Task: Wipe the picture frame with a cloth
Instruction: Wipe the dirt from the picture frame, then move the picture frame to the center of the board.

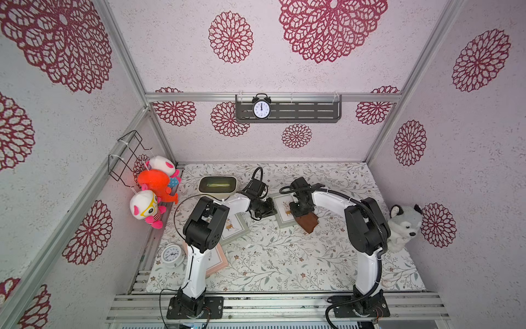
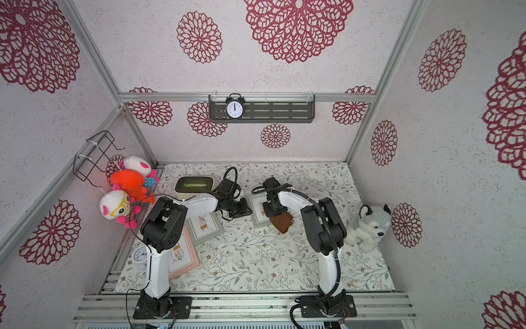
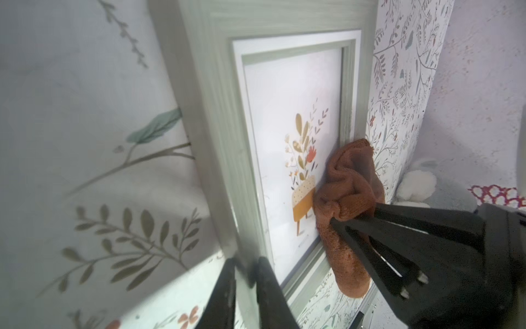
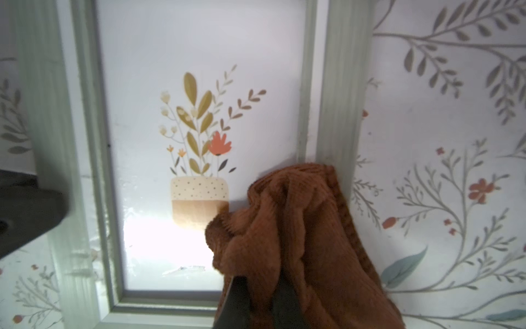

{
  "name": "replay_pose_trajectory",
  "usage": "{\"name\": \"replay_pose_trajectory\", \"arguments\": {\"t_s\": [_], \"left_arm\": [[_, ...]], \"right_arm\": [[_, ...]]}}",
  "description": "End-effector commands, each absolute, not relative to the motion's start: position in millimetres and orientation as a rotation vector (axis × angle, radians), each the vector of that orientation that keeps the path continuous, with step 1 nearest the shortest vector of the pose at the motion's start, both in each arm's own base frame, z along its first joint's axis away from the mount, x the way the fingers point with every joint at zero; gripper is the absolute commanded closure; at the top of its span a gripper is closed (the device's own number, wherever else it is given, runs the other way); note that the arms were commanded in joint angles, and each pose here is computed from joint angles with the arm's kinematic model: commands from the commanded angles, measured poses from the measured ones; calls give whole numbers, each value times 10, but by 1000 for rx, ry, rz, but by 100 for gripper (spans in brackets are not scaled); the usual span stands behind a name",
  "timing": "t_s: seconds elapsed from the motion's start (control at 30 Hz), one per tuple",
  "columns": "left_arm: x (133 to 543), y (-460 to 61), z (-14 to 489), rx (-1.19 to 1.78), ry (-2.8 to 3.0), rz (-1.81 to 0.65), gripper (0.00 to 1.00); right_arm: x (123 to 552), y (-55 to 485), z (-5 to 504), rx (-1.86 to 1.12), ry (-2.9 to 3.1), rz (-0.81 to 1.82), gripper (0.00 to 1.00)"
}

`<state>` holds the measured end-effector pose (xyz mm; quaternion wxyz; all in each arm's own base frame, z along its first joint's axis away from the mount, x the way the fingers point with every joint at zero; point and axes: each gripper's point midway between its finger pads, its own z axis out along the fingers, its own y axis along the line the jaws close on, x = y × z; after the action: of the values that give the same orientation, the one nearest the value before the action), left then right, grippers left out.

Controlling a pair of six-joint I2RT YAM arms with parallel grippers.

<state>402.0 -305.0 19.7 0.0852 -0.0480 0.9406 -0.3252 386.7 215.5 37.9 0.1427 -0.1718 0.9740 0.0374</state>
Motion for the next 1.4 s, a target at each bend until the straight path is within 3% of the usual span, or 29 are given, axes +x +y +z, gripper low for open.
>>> {"name": "replay_pose_trajectory", "arguments": {"t_s": [0.0, 0.1, 0.27, 0.4, 0.57, 0.93, 1.1, 1.37], "left_arm": [[3776, -2675, -407, -268, 2980, -703, 83], [3776, -2665, -423, -270, 2983, -693, 83], [3762, -2656, -462, -263, 2995, -685, 83], [3806, -2669, -470, -252, 2989, -685, 83], [3954, -2768, -400, -205, 2954, -729, 81], [4238, -3425, -141, -148, 2864, -993, 80], [4102, -3941, 65, -164, 2826, -1158, 77], [3835, -4589, 64, -138, 2829, -1228, 74]], "right_arm": [[3520, 2436, 183, -655, 2890, 141, 100], [3469, 2615, 195, -660, 2869, 246, 100], [3763, 1805, 309, -358, 2869, 4, 100], [3956, 1205, 781, -88, 2742, -121, 100], [3948, 831, 1326, 133, 2574, -155, 100], [3675, 605, 1722, 285, 2458, -111, 100], [3564, 516, 1805, 315, 2429, -109, 100], [3417, 401, 1952, 313, 2376, -96, 100]]}}
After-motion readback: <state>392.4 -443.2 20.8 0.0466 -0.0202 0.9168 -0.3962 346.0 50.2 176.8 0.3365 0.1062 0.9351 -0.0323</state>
